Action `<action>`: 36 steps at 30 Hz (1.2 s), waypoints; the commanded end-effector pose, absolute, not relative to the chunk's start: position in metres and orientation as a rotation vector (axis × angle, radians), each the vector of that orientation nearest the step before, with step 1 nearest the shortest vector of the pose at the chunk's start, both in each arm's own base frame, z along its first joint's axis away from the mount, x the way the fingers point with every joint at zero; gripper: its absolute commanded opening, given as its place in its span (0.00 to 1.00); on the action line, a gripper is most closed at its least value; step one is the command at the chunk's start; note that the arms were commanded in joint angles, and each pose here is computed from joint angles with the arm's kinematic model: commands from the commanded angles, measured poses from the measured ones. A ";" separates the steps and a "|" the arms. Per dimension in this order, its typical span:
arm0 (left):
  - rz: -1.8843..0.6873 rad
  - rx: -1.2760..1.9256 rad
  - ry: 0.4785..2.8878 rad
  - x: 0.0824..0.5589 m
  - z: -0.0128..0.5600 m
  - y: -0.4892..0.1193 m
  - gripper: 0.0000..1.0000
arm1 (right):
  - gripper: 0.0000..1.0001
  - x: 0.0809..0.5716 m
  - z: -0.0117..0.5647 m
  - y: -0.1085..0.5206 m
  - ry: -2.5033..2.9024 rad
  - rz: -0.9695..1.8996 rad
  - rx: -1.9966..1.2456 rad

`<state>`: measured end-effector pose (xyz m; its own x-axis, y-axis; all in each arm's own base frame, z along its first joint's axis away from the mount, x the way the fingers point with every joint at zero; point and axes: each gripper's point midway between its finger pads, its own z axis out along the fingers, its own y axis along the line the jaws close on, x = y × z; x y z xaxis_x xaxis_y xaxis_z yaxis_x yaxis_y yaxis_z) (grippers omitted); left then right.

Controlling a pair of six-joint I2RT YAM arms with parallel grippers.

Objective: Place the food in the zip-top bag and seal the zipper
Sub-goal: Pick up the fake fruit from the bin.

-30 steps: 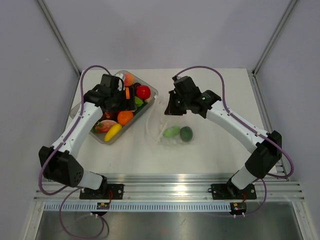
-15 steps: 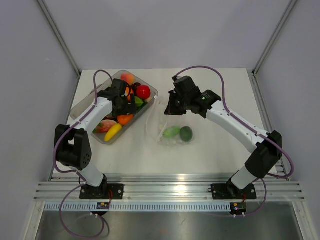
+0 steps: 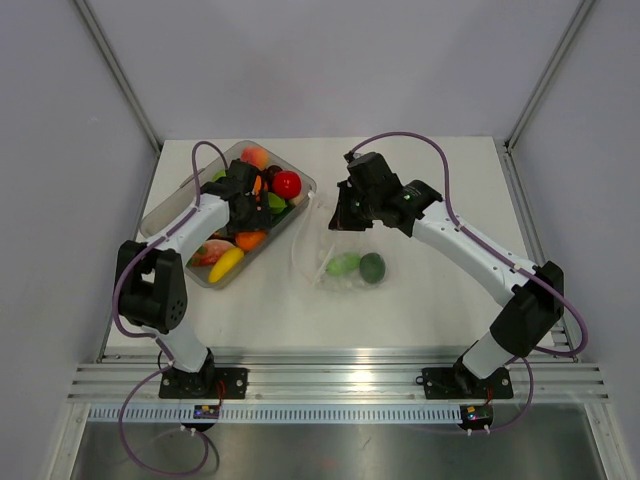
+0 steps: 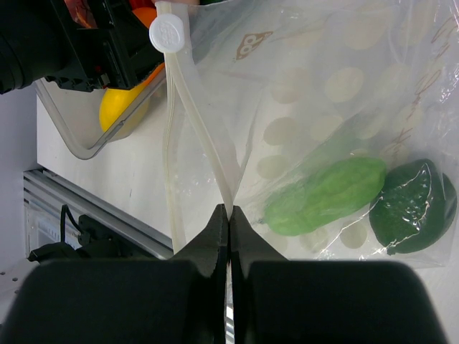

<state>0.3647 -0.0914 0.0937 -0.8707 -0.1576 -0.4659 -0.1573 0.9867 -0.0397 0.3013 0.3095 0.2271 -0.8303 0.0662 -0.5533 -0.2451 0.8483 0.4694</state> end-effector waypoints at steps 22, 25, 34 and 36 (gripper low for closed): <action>0.002 -0.265 2.520 0.370 0.137 -0.083 0.67 | 0.00 0.302 0.257 0.318 2.364 0.781 -0.151; -0.042 -0.224 2.437 0.366 0.176 -0.083 0.62 | 0.00 0.302 0.256 0.320 2.364 0.790 -0.154; -0.402 0.023 2.350 0.325 0.243 -0.129 0.52 | 0.00 0.305 0.253 0.329 2.366 0.806 -0.158; -0.556 0.154 2.347 0.308 0.249 -0.158 0.52 | 0.00 0.304 0.254 0.331 2.365 0.810 -0.166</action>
